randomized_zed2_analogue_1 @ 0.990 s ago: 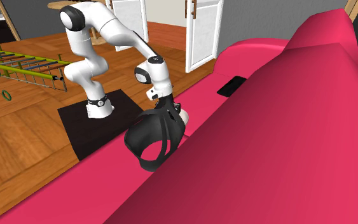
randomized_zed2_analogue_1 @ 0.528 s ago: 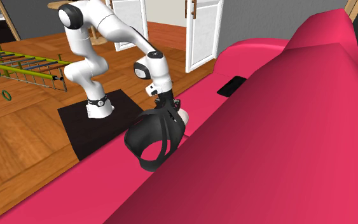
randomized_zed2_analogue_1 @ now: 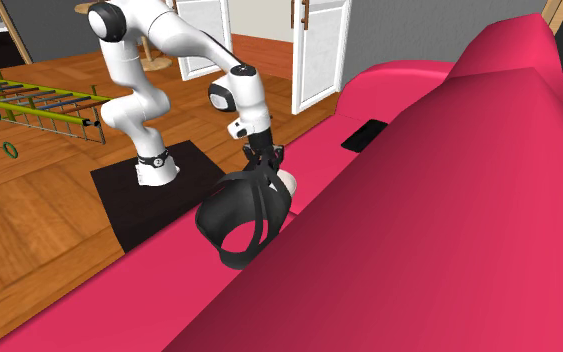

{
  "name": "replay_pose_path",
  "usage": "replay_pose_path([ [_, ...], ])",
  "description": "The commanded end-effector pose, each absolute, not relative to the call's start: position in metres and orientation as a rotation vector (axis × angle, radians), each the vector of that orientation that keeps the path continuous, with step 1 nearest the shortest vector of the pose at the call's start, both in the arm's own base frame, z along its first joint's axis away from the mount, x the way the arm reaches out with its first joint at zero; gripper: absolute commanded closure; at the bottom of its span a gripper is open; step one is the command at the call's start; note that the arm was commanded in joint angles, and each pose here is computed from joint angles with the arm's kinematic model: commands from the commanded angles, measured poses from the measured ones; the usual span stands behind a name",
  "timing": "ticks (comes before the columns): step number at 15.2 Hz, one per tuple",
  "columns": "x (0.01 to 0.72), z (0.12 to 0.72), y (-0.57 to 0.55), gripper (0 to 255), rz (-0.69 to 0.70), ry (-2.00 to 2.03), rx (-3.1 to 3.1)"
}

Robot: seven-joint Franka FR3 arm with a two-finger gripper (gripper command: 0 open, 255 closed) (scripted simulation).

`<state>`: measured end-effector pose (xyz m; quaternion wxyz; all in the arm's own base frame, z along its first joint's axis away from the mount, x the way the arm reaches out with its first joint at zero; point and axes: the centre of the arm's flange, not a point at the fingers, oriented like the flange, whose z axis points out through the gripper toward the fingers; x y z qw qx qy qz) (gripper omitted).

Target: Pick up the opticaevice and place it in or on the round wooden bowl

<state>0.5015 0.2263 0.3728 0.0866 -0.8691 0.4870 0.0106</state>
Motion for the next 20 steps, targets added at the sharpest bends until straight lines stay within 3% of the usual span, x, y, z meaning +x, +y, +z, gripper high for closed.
replay_pose_path([
  [1,0.501,0.384,0.226,255,0.032,1.451,-2.589],
  [11,0.501,0.437,0.226,255,0.032,1.451,-2.589],
  [20,0.525,0.400,0.217,255,0.032,1.451,-2.589],
])
